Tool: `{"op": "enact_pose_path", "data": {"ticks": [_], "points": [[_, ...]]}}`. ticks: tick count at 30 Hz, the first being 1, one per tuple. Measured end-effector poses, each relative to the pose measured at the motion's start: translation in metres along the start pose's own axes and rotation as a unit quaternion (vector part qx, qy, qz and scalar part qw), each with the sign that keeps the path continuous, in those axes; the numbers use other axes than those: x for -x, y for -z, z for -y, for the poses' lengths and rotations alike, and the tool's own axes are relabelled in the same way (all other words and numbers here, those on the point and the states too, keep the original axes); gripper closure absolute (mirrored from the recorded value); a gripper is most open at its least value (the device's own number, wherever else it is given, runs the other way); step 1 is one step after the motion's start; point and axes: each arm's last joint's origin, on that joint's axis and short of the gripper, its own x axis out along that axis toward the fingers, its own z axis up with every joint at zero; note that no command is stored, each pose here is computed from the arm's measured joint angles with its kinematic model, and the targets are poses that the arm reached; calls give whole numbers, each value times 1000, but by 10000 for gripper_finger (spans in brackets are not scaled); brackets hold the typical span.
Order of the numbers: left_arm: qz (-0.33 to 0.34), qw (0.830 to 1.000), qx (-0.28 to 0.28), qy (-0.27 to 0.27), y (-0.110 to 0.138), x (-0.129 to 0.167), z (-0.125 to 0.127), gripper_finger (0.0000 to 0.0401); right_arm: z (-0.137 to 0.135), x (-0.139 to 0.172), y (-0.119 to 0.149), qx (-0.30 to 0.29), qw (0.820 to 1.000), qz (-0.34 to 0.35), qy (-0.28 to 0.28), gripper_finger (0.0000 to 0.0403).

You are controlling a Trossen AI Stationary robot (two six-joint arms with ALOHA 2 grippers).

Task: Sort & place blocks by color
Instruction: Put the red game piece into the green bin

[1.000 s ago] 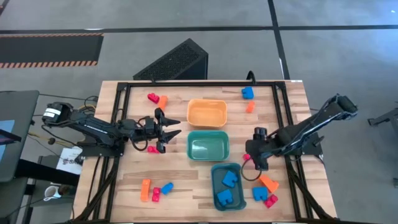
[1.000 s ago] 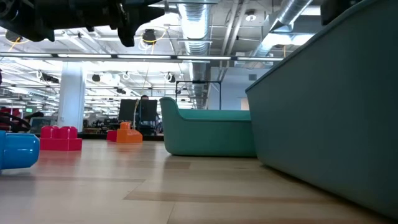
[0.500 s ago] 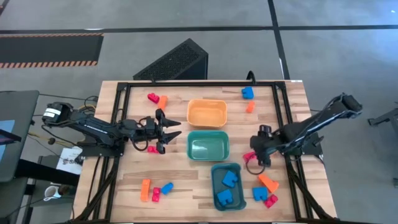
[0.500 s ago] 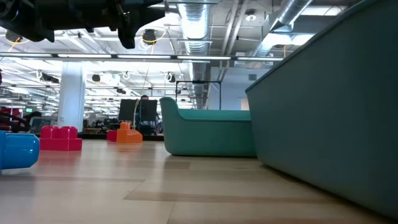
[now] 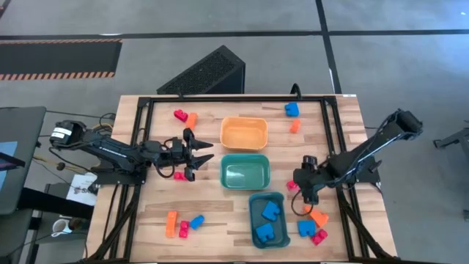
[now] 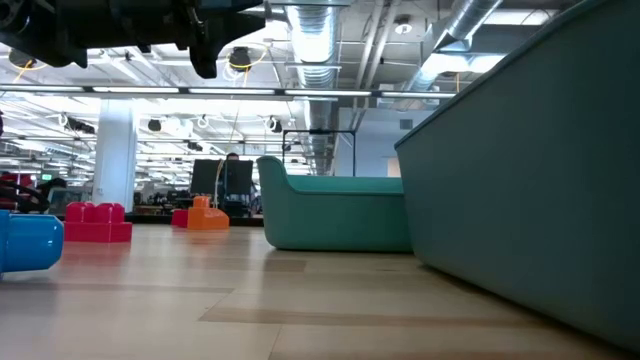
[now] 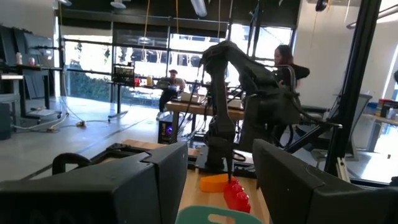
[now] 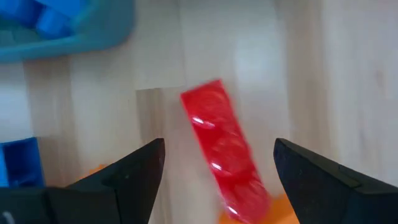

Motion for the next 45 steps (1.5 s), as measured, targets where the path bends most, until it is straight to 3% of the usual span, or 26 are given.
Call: {"op": "enact_pose_path", "data": {"ticks": [11, 19, 24, 32, 41, 45], "points": [[-2, 1000, 0, 0, 0, 0, 0, 230, -8, -30, 0, 32, 998, -53, 33, 78], [-3, 1000, 0, 1, 1, 0, 0, 230, -6, -58, 18, -1, 999, -31, -18, 78], [-3, 1000, -1, 0, 1, 0, 0, 230, -4, -60, 22, -14, 999, -34, -19, 85], [-3, 1000, -1, -2, 1, 0, 0, 230, -4, -60, 23, -17, 999, -38, -17, 145], [-3, 1000, -1, -3, 1, 0, 0, 230, -2, -60, 25, -14, 999, -52, -7, 262], [-3, 1000, -1, -3, 1, 0, 0, 230, -3, -57, 22, -13, 998, -54, -5, 265]]}}
